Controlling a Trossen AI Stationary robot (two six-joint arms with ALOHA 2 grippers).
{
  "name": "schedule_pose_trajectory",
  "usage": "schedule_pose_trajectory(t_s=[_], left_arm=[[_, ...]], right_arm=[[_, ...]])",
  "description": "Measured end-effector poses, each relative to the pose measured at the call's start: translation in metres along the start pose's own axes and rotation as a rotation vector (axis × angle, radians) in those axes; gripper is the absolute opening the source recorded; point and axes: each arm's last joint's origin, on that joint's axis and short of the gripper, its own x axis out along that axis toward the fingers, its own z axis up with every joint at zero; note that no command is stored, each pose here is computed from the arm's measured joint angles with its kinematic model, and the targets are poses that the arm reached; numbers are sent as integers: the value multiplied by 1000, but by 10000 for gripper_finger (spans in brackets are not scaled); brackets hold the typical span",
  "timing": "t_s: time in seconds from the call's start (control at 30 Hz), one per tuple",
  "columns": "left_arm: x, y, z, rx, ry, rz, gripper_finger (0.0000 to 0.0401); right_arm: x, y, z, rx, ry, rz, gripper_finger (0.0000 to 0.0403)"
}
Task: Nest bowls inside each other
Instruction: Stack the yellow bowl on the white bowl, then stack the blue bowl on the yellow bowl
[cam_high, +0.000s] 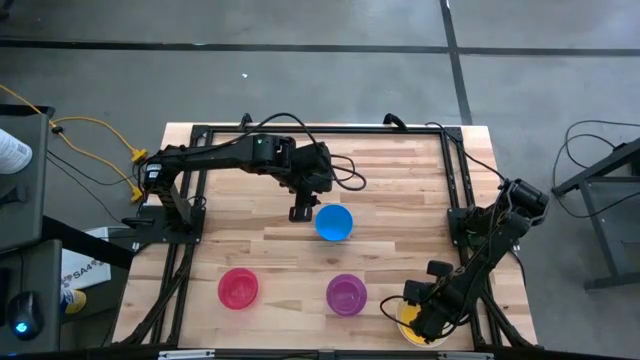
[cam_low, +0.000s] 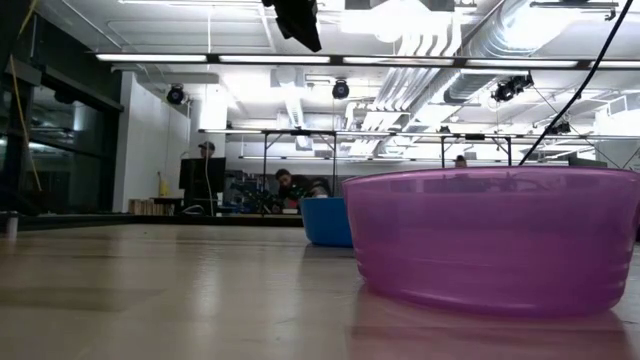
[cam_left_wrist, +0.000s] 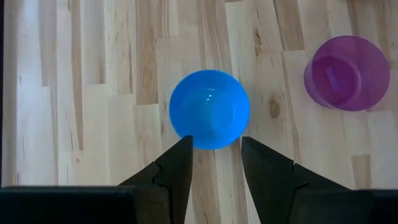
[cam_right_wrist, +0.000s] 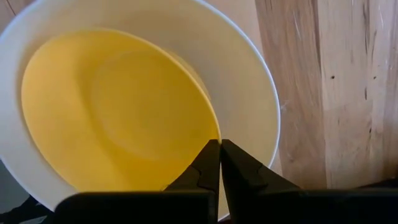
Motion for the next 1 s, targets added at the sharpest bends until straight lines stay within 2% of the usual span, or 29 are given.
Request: schedule_pose_trajectory(t_s=[0.13,0.53,0.77,1.0], left_arm=[[0,0,0,0,1,0,136],[0,0,0,-2,1,0,136],[0,0,0,0,2,-1,136],[0,0,-3,-35,32,-3,136]], right_arm=[[0,0,0,18,-5,4,16],[0,-1,1,49,-34,-19,98],[-2,-5,8,68,-94,-35,114],[-21,-26,34,181,-170,5,114]])
